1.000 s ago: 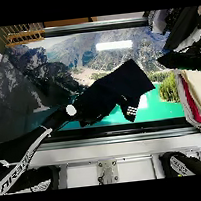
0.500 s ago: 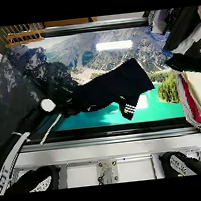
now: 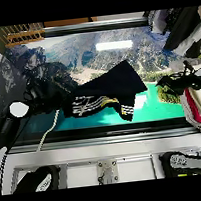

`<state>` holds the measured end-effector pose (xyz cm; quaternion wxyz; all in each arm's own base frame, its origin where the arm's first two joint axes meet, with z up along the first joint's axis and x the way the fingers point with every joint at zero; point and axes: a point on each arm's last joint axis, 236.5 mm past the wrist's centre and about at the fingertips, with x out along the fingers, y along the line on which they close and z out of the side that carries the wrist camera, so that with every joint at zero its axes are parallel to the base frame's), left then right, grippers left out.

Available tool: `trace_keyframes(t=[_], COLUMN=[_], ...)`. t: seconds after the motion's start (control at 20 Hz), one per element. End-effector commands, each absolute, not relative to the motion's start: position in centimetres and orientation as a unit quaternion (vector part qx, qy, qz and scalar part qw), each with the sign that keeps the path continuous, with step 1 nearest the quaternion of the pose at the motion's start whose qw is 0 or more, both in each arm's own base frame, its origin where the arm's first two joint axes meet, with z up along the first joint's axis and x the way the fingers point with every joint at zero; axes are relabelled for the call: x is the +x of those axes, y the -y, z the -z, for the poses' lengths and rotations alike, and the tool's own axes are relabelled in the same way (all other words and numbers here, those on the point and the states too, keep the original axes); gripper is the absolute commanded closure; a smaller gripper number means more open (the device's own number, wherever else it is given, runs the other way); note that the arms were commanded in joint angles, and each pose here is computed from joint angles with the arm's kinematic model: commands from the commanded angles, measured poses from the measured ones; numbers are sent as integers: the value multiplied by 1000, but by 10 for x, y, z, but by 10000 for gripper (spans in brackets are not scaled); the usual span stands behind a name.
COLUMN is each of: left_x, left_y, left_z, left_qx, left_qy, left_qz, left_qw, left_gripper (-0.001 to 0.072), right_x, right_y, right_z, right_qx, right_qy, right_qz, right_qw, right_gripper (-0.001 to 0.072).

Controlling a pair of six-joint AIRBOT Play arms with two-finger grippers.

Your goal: Fold the clothes and pants, and hang the long-sleeved shirts on hangers.

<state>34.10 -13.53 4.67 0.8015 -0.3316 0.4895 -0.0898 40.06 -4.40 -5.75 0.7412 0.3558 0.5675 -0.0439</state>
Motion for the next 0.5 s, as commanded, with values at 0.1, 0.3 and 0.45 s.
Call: trace_keyframes(t=[0.1, 0.3, 0.45], left_x=[345, 345, 345], left_y=[122, 122, 122], left_z=[-55, -55, -55], left_qx=[-338, -338, -338], left_qy=[-473, -473, -474], left_qz=[80, 80, 80], left_qw=[809, 809, 809], left_gripper=[703, 703, 703], right_x=[433, 450, 458], right_y=[5, -34, -50], right_z=[102, 110, 112], right_qx=[413, 405, 387], right_qy=[-556, -548, -540], right_qz=[15, -7, -12], right_qw=[721, 732, 747], right_gripper=[135, 133, 134])
